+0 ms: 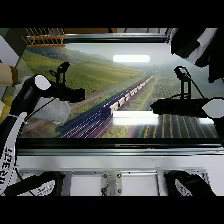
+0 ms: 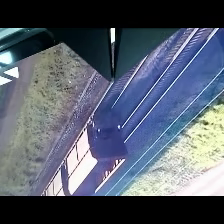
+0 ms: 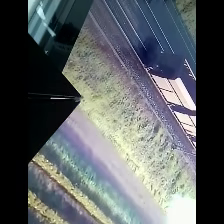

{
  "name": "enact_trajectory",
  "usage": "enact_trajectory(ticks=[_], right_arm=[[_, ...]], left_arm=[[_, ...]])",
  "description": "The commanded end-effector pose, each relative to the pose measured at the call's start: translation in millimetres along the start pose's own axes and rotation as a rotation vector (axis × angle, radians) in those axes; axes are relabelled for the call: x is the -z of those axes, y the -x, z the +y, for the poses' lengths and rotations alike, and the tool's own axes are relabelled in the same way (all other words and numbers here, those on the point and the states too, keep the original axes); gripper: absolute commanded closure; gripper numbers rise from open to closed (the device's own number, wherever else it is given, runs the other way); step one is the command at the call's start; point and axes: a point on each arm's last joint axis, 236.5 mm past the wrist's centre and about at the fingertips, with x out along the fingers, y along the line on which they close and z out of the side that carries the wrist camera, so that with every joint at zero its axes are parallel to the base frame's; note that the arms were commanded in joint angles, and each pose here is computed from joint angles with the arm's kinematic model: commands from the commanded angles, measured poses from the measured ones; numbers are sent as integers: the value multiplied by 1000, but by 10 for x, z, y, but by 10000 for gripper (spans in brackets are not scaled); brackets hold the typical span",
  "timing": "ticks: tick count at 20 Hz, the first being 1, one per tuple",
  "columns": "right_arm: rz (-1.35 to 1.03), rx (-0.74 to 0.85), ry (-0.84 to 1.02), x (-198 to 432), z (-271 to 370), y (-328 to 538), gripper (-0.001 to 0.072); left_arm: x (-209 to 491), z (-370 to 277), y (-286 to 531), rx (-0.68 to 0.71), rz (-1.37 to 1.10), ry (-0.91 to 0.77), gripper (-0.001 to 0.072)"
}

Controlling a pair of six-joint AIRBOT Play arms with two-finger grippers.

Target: Fold the clothes and pants, and hang the long-sleeved shirts on hangers.

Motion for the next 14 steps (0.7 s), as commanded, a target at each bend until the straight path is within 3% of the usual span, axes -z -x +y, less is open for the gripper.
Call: enact_trajectory(ticks=[1,8,9,10,14], right_arm=[[0,-1,0,-1,3,-1,686],[1,-1,0,0,4,-2,686],[1,-1,0,0,4,-2,686],[0,-1,0,-1,4,-2,686],[1,-1,0,0,3,-1,686]], left_arm=[[0,-1,0,0,0,0,698],[0,-20,0,7,-1,4,698],[-194,189,66,-63,-70,-50,296],[-323,372,160,-117,-111,-49,-13],[-633,1390,765,-365,-226,64,-10]])
